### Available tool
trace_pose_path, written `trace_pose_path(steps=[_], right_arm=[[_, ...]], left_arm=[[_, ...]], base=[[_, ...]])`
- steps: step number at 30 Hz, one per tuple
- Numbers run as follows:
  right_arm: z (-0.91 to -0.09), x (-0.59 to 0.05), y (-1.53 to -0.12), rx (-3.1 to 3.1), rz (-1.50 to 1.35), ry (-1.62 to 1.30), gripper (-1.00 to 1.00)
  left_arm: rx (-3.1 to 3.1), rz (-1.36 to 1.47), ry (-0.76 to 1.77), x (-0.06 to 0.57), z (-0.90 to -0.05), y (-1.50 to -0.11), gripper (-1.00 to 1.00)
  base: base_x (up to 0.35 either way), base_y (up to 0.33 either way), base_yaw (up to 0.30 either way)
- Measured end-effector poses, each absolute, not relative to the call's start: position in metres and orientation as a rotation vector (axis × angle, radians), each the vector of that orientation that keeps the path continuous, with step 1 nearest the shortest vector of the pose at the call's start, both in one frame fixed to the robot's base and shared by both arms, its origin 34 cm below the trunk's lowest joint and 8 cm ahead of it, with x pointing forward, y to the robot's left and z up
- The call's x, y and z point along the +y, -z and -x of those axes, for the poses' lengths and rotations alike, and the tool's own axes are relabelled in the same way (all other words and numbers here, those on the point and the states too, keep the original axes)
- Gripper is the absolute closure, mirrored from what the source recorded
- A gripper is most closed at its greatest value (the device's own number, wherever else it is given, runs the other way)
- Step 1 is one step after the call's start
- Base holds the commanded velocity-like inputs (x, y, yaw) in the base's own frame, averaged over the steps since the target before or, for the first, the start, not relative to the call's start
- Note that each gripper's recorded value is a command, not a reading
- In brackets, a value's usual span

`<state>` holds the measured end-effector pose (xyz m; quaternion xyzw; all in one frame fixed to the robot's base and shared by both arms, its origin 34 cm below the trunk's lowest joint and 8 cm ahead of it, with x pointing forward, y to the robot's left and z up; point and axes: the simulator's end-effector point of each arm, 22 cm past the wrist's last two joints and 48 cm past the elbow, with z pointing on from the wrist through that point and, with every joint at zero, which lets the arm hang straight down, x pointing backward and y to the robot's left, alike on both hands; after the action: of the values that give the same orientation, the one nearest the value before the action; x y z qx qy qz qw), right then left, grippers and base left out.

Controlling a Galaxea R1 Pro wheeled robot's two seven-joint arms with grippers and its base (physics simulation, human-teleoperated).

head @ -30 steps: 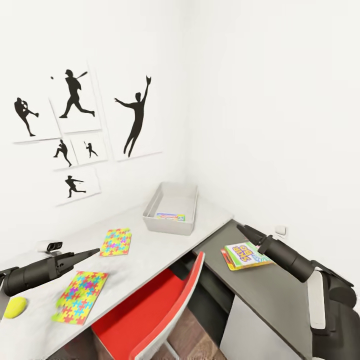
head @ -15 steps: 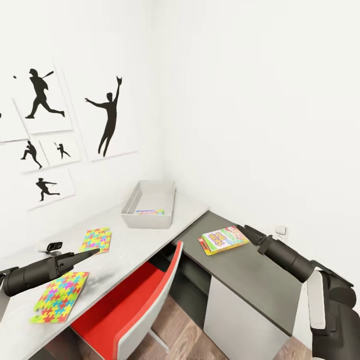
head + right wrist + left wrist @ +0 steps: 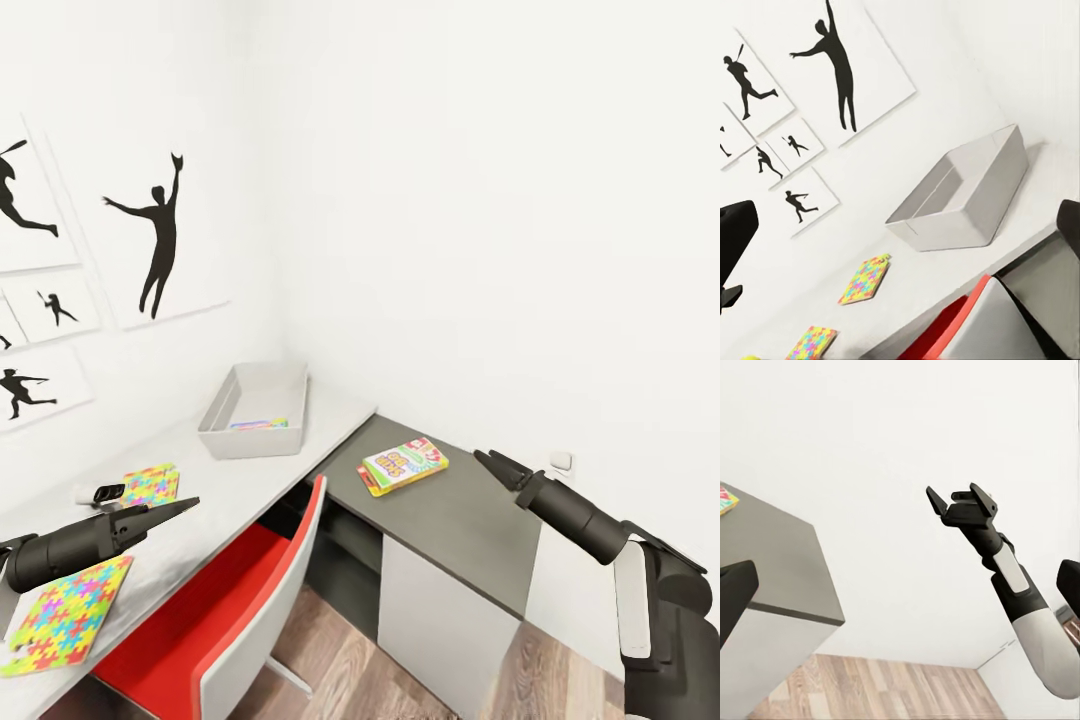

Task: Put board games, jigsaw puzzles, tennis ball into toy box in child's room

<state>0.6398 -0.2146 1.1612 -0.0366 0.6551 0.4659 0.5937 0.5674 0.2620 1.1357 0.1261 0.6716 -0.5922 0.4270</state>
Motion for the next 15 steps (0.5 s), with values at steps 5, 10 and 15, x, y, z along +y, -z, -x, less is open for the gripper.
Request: trace_pose_path(steps=[5,10,15], right_arm=[[-0.6397,-0.2149,-1.1616,1.522,0.084,-1.082,-1.00],[-0.6396,-0.2151,-1.1622,1.521,0.083,-1.081,-1.00],[-0.6394,-0.2151,-1.1629,1.520,0.084,-1.079,-1.00]], left_arm=[[1.677,-0.316,1.479,0.2620,-0.5671,-1.1365,-1.00],[1.676,-0.317,1.478,0.2620,-0.5669,-1.1372,-1.00],[1.674,-0.319,1.477,0.2621,-0.5666,-1.1382,-1.00]], base=[[-0.091,0.000,-0.281],[-0.091,0.000,-0.281],[-0.091,0.000,-0.281]])
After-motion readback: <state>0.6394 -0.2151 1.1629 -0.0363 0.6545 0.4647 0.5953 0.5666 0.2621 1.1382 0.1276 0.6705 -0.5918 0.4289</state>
